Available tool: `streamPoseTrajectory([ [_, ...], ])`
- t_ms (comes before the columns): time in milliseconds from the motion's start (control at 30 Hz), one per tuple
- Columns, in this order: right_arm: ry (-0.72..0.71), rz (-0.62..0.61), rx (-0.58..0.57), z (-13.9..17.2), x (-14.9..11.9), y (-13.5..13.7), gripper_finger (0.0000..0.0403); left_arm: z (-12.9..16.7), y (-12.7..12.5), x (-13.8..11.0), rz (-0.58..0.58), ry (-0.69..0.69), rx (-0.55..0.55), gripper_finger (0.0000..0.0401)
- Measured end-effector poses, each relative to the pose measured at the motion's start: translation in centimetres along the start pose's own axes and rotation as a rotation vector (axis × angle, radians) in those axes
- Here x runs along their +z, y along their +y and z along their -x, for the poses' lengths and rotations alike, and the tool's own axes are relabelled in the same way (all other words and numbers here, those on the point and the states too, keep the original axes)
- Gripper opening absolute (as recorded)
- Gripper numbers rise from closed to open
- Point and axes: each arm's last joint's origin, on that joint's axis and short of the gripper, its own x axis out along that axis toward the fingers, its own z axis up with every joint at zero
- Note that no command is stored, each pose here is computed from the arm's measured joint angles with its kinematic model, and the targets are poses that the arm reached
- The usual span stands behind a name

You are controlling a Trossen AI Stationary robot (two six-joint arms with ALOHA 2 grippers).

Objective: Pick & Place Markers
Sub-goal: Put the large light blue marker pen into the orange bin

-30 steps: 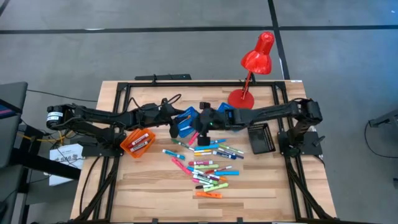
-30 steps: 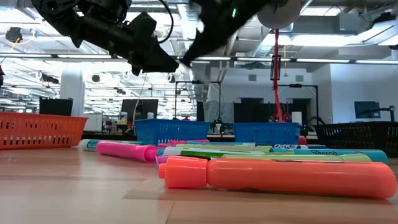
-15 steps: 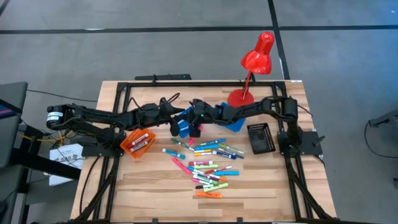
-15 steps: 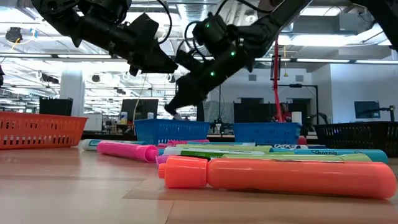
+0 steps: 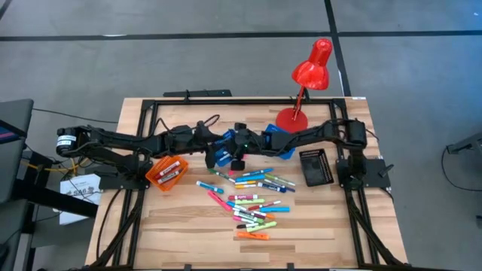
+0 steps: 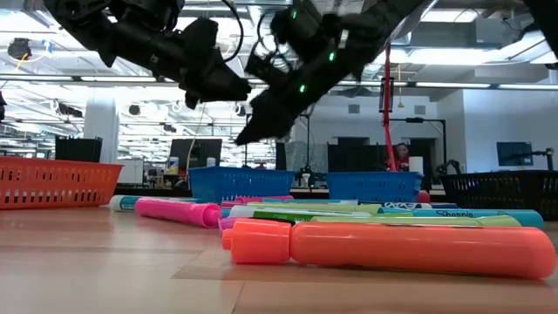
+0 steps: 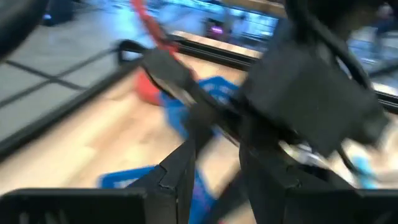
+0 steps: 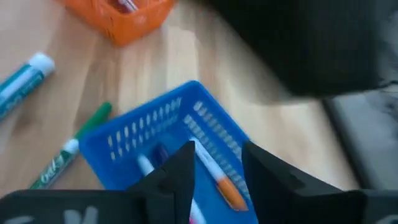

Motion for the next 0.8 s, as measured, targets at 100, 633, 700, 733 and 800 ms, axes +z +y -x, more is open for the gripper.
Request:
streamPoseTrajectory([
  [100, 0.061, 0.083, -0.054, 3.2, 1.3, 0.4, 0.0135, 0.1, -0.9, -0.3, -0.014, 0.046, -0.17, 0.0121],
  [633, 0.189, -0.198, 0.056, 16.7, 3.4, 3.6, 0.0122, 3.2, -3.9, -9.0, -0.097, 0.463, -0.417, 0.0121],
  [700, 0.184, -0.156, 0.065, 16.2, 3.5, 4.1, 0.0123, 3.5, -3.9, -9.7, -0.117, 0.472, -0.381, 0.0121],
  [733, 0.191, -0.135, 0.069, 15.9, 3.4, 4.4, 0.0123, 3.6, -3.9, -9.9, -0.127, 0.475, -0.36, 0.0121],
  [800, 0.209, -0.11, 0.073, 15.2, 3.2, 4.8, 0.0122, 3.7, -3.8, -10.2, -0.136, 0.48, -0.339, 0.0121],
])
